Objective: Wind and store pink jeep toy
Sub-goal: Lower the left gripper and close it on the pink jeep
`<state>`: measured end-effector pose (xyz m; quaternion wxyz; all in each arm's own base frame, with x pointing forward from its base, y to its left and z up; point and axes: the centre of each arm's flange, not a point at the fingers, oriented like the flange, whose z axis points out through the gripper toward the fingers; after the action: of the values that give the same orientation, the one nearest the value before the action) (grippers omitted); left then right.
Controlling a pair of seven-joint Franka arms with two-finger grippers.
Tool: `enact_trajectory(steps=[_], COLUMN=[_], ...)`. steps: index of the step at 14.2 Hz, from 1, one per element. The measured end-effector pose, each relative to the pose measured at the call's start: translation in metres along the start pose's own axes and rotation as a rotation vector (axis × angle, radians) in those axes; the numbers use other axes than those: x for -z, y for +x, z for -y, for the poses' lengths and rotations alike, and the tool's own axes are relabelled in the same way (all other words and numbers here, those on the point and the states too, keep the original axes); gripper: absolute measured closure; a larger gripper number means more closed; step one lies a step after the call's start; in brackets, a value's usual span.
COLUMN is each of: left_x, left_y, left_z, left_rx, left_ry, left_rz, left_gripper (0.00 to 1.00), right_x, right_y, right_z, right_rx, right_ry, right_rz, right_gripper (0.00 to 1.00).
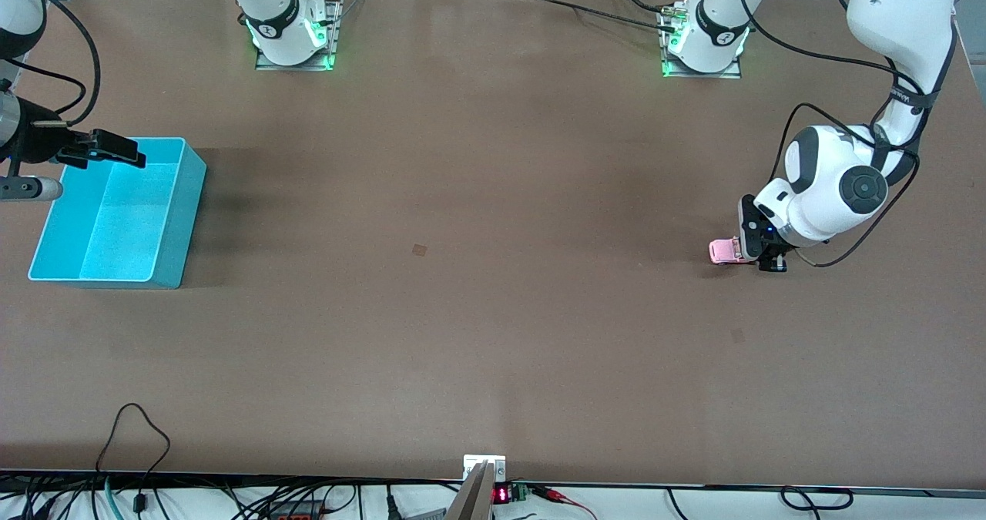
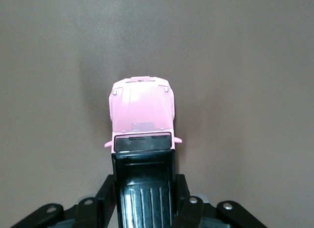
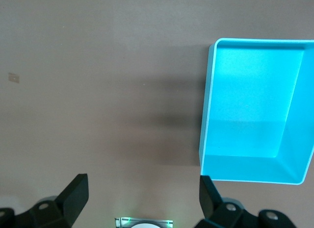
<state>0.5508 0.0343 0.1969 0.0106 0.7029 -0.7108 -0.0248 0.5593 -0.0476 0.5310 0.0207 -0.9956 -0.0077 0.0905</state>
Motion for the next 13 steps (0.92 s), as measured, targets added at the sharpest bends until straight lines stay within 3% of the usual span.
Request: enact_trajectory(steps=[13], left_x=[-0.001], left_y=[-0.017], left_z=[-0.001], left_rx=[-0.013], left_ry=[0.0], left_rz=[-0.001], left_gripper=[0.49], right_x=[-0.001], right_y=[0.0], right_z=[0.002], right_rx=[0.004], right_ry=[-0.005], right_rz=[0.003], right_gripper=[0.0])
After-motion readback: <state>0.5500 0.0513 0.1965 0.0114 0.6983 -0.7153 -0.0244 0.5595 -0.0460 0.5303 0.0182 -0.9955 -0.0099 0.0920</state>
